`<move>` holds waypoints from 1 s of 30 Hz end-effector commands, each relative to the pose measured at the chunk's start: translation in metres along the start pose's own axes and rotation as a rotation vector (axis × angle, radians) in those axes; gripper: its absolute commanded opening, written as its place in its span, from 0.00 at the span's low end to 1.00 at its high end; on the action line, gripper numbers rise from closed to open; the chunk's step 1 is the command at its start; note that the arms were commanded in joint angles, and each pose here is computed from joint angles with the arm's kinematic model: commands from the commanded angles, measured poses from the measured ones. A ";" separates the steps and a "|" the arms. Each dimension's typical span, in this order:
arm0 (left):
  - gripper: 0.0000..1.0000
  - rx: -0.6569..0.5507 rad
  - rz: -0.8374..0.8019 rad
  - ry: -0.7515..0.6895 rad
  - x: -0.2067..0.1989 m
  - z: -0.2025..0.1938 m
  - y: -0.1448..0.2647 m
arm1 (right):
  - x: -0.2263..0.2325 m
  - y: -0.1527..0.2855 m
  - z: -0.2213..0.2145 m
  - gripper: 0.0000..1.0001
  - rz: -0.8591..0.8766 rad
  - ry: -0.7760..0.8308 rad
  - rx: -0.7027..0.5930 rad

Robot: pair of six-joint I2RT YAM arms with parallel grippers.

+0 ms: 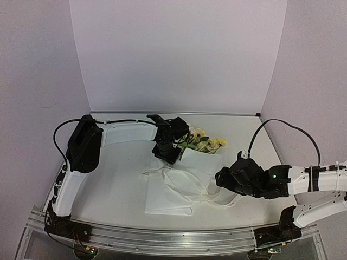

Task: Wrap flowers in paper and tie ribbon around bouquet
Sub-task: Cross the ribbon over the folded bouquet.

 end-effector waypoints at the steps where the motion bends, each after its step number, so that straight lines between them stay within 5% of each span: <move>1: 0.33 -0.080 0.010 0.039 0.003 0.014 0.021 | -0.009 0.003 0.005 0.76 -0.037 -0.016 -0.044; 7: 0.10 -0.159 -0.012 0.065 0.005 0.018 0.036 | -0.016 0.001 0.000 0.72 -0.062 -0.017 -0.013; 12: 0.03 -0.234 -0.018 0.113 0.014 0.023 0.054 | -0.017 0.000 -0.007 0.73 -0.083 0.030 0.051; 19: 0.00 -0.304 -0.091 0.205 0.037 0.023 0.074 | 0.007 -0.002 -0.035 0.75 -0.039 0.305 0.142; 30: 0.00 -0.293 -0.137 0.286 0.065 0.019 0.072 | 0.017 -0.029 -0.069 0.70 -0.064 0.485 0.288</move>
Point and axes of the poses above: each gripper's point midway between its finger pads, its own y axis back along the fingers, its own x axis along the line the jaws close on, z = x × y, the point moved 8 cm from there along y, back along the fingers, and after that the axes turned 9 degrees about -y, right-handed, at the moved point
